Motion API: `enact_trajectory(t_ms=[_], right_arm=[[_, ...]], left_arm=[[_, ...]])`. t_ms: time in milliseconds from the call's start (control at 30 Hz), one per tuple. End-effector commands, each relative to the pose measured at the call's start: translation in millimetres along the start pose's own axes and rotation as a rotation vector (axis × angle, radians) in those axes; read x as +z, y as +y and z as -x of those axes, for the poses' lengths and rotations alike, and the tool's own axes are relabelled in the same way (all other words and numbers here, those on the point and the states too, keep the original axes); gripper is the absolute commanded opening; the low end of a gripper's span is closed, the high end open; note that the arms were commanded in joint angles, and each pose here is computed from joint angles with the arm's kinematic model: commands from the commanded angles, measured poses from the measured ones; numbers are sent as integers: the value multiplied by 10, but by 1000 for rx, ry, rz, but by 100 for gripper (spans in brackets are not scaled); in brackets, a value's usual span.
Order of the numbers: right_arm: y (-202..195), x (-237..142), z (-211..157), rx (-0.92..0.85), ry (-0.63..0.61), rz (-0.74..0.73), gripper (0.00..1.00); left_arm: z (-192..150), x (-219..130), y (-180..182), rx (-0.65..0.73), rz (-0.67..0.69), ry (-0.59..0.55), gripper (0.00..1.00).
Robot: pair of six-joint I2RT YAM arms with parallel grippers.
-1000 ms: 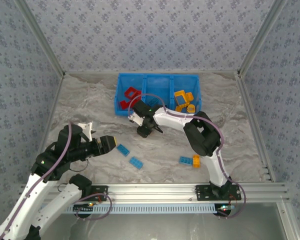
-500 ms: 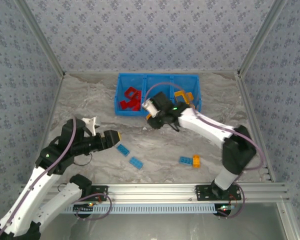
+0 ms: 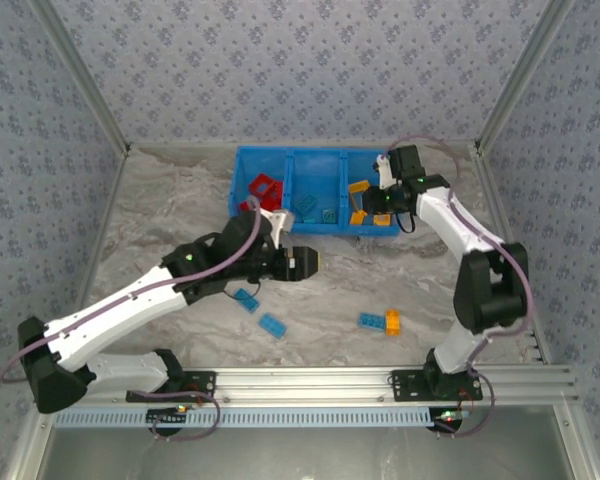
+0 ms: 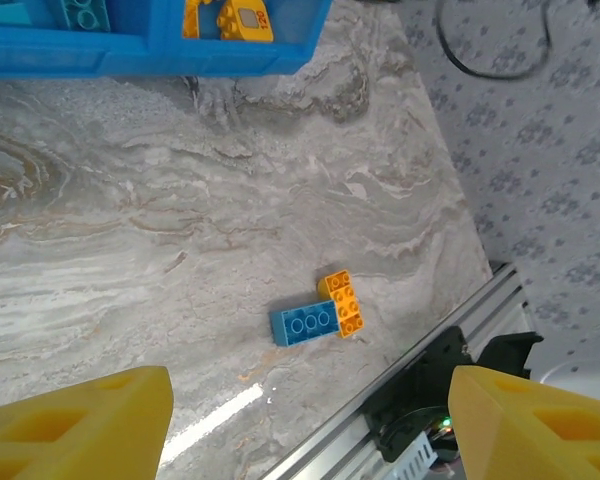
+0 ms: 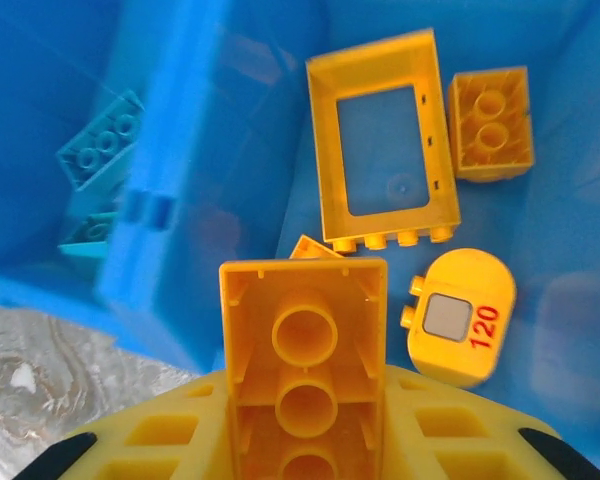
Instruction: Sort the legos into containers by color
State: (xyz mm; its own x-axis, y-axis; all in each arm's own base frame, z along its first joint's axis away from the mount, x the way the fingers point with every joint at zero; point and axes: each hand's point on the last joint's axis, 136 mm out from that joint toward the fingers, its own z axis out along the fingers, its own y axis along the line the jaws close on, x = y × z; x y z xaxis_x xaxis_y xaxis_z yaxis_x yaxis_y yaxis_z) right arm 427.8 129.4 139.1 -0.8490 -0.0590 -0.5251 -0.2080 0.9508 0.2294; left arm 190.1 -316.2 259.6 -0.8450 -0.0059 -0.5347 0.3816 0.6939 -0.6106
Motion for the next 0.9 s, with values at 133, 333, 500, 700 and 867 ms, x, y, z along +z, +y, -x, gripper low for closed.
enact_trajectory(t_ms=[133, 333, 500, 700, 867], right_arm=[[67, 371, 99, 109, 63, 137, 37], [88, 516, 98, 131, 89, 170, 46], [89, 478, 87, 134, 79, 170, 56], [106, 149, 195, 107, -8, 144, 50], [119, -116, 211, 93, -62, 118, 44]], left_arm=[[179, -25, -180, 47, -2, -95, 74], [137, -48, -183, 59, 16, -97, 73], [137, -79, -186, 65, 24, -102, 73], [143, -142, -315, 104, 8, -121, 73], [106, -91, -626, 240, 41, -116, 73]])
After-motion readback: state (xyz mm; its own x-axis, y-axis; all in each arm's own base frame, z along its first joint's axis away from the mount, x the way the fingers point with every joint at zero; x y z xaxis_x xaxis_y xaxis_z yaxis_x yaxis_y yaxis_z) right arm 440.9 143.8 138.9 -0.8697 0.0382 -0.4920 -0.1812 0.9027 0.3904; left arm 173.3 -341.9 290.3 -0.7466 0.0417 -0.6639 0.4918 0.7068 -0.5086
